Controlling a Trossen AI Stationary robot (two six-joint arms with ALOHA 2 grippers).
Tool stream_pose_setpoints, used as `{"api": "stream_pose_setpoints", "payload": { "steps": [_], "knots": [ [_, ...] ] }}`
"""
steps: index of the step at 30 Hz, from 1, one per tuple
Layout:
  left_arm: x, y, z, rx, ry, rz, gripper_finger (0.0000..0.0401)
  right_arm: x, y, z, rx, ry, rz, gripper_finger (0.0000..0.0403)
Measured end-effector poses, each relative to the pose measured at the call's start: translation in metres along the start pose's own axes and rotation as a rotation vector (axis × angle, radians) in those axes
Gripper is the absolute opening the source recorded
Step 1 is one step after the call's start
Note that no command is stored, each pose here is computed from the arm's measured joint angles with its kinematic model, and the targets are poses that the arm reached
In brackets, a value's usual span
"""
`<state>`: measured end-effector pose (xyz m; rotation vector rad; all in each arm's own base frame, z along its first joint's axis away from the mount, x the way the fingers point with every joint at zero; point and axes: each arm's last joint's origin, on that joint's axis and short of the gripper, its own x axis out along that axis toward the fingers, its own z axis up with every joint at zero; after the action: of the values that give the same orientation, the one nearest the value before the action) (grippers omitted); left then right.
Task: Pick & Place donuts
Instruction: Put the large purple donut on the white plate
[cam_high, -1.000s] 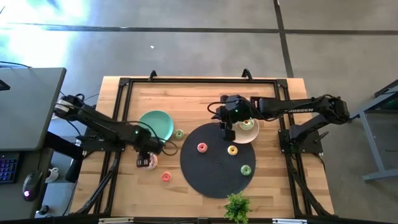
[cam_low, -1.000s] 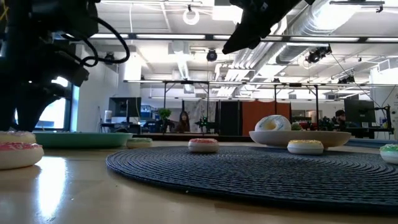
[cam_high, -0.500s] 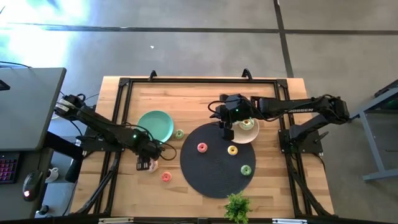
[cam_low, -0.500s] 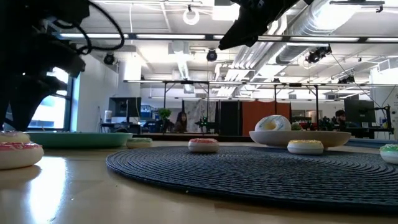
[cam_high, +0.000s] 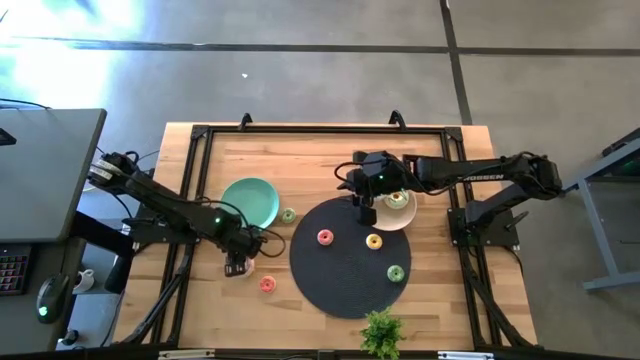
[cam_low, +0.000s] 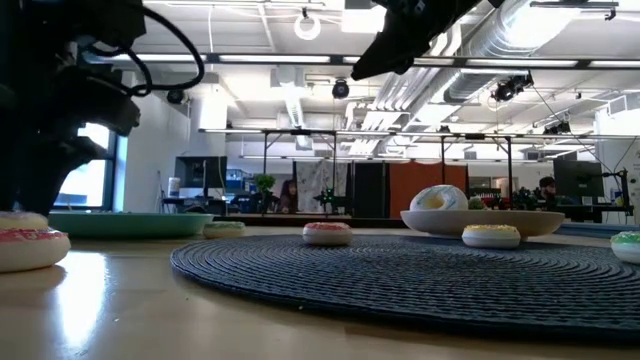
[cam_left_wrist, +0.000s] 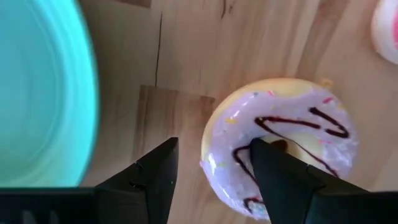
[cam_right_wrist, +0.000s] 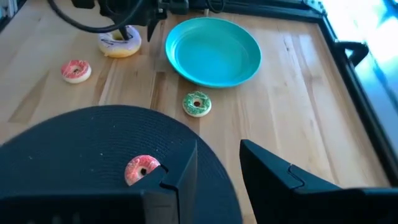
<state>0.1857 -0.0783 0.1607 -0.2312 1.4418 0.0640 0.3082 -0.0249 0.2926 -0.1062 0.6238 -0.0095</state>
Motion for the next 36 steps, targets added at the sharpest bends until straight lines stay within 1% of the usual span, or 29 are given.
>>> {"api": "stream_pose_setpoints", "payload": {
  "steps": [3, 5, 8, 12, 14, 18, 21, 23, 26, 28, 31, 34, 36],
  "knots": [
    [0.007, 0.001, -0.003, -0.002, 0.000, -0.027, 0.0191, 0.000, 0.004, 0.003, -0.098, -0.022, 0.009, 0.0119],
    [0.007, 0.001, -0.003, -0.002, 0.002, -0.045, 0.0171, 0.000, 0.007, 0.006, -0.164, -0.059, 0.013, 0.0119],
    [0.005, -0.001, -0.001, 0.000, 0.003, -0.068, 0.0121, -0.001, 0.011, 0.013, -0.268, -0.125, 0.007, 0.0119],
    [-0.001, -0.005, 0.004, 0.003, -0.013, -0.089, 0.0034, -0.002, 0.016, 0.019, -0.382, -0.188, -0.003, 0.0119],
    [-0.006, -0.008, 0.008, 0.011, -0.022, -0.114, 0.0012, -0.002, 0.019, 0.021, -0.413, -0.202, 0.002, 0.0119],
    [-0.026, -0.017, 0.020, 0.045, -0.062, -0.142, 0.0023, 0.000, 0.028, 0.021, -0.483, -0.213, 0.039, 0.0119],
    [-0.050, -0.019, 0.037, 0.082, -0.130, -0.166, 0.0013, 0.009, 0.041, 0.020, -0.567, -0.232, 0.095, 0.0119],
    [-0.068, -0.017, 0.051, 0.092, -0.187, -0.176, 0.0006, 0.020, 0.052, 0.017, -0.667, -0.234, 0.139, 0.0119],
    [-0.093, -0.009, 0.071, 0.113, -0.295, -0.185, 0.0007, 0.038, 0.070, 0.010, -0.853, -0.220, 0.158, 0.0119],
    [-0.107, -0.001, 0.082, 0.111, -0.358, -0.179, 0.0007, 0.048, 0.080, 0.008, -0.939, -0.214, 0.115, 0.0119],
    [-0.118, 0.013, 0.096, 0.115, -0.409, -0.168, 0.0003, 0.060, 0.094, 0.005, -1.050, -0.187, 0.019, 0.0119],
    [-0.116, 0.025, 0.106, 0.122, -0.394, -0.196, 0.0003, 0.066, 0.102, 0.001, -1.144, -0.140, -0.043, 0.0119],
    [-0.111, 0.033, 0.111, 0.117, -0.370, -0.242, 0.0002, 0.068, 0.105, 0.001, -1.164, -0.147, -0.052, 0.0119]
  ]
}}
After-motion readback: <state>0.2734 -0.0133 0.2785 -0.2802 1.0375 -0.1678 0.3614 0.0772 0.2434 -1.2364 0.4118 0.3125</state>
